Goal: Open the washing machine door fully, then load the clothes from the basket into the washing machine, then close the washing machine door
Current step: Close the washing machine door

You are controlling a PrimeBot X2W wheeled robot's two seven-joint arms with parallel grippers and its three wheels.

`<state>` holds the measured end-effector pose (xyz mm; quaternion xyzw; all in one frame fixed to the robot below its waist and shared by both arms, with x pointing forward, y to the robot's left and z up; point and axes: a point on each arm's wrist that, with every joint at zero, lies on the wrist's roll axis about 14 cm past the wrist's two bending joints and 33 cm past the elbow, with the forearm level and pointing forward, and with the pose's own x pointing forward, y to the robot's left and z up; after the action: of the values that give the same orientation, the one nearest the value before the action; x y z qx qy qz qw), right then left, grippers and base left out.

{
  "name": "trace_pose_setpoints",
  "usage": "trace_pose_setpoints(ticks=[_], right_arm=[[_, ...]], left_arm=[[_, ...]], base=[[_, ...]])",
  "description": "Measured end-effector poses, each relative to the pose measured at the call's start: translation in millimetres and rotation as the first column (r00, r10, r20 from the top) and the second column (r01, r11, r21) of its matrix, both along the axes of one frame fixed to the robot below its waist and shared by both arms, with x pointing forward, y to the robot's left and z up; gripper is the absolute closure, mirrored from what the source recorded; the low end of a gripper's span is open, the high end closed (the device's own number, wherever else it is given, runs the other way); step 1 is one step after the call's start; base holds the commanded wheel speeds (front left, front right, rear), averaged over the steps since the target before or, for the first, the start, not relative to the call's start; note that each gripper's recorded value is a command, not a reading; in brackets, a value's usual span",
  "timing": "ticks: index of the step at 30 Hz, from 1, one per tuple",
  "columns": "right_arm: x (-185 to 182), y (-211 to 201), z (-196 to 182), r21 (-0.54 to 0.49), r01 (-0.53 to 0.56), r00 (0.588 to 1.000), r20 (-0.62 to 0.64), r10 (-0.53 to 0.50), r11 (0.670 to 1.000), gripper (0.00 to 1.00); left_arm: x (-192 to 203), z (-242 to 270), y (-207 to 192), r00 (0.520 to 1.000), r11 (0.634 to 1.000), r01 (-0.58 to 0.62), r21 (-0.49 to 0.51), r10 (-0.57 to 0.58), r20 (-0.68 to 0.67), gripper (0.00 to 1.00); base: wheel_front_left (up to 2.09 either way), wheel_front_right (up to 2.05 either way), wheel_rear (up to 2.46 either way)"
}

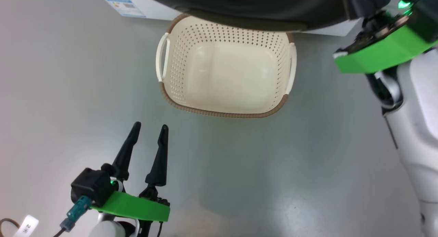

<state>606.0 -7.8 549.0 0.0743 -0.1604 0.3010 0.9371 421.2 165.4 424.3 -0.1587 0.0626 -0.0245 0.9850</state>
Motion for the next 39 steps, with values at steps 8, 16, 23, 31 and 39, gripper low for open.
trace_pose_setpoints(ticks=[8, 16, 23, 31, 39], right_arm=[[41.6, -14.6, 8.5, 0.002, 0.066, 0.997, 0.041, -0.066, 0.998, 1.00], [58.9, -17.0, 0.8, -0.024, 0.093, 0.995, 0.025, -0.092, 0.995, 1.00], [56.1, -19.7, 10.8, -0.032, 0.094, 0.995, 0.038, -0.093, 0.995, 1.00], [15.6, -22.7, 17.5, -0.001, 0.073, 0.997, 0.029, -0.073, 0.997, 0.97], [-40.5, -37.8, 15.9, -0.019, 0.080, 0.997, -0.018, -0.080, 0.997, 0.30]], left_arm=[[-6.2, -5.8, 13.9, 0.999, 0.999, -0.039, 0.024, 0.039, -0.026, 0.00], [-9.3, -6.2, 13.1, 0.999, 0.999, -0.042, 0.023, 0.043, -0.032, 0.00], [-9.1, -0.1, 14.0, 0.999, 0.999, -0.048, 0.014, 0.048, -0.015, 0.00], [-10.9, 5.6, 24.3, 0.997, 0.997, -0.082, 0.001, 0.082, -0.002, 0.00], [-24.4, 11.4, 28.6, 0.995, 0.994, -0.105, -0.020, 0.105, 0.002, 0.00]], base=[[0.00, 0.00, 0.00], [0.00, 0.00, 0.00], [0.00, 0.00, 0.00], [0.00, 0.00, 0.00], [0.00, 0.00, 0.00]])
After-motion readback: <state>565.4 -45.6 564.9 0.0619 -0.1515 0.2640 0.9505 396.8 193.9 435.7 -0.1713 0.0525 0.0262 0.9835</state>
